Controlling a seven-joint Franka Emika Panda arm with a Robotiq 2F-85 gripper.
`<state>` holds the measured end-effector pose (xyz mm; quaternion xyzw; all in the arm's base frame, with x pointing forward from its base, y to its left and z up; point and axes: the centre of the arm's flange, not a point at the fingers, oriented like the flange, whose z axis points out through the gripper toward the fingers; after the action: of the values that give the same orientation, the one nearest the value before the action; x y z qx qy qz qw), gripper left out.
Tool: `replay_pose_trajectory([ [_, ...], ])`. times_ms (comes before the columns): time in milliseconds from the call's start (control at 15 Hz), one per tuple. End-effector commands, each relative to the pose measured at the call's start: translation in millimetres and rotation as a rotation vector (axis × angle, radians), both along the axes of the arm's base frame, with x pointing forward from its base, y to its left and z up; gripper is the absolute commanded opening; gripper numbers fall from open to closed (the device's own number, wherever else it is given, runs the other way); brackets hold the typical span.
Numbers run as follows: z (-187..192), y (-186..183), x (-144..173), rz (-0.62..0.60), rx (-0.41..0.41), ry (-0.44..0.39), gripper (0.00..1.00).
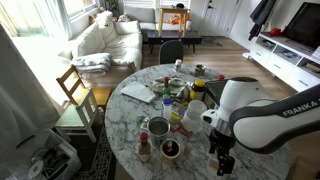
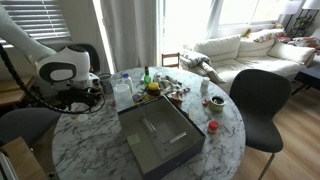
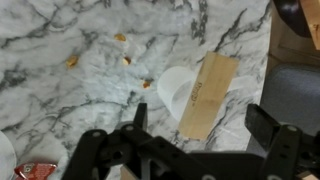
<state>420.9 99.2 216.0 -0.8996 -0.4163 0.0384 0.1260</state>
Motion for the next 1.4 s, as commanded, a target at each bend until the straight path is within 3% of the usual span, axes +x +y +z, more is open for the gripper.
replay_pose_trajectory([
  [0, -2.0, 1.1, -0.2, -0.028, 0.006, 0.003, 0.74],
  [600, 10.8, -7.2, -5.2, -0.03, 0.006, 0.003, 0.06],
  [933, 29.4, -16.2, -9.1, 0.016, 0.033, -0.017, 0.08],
  [1333, 30.3, -40.0, -12.4, 0.282, 0.214, -0.151, 0.08],
])
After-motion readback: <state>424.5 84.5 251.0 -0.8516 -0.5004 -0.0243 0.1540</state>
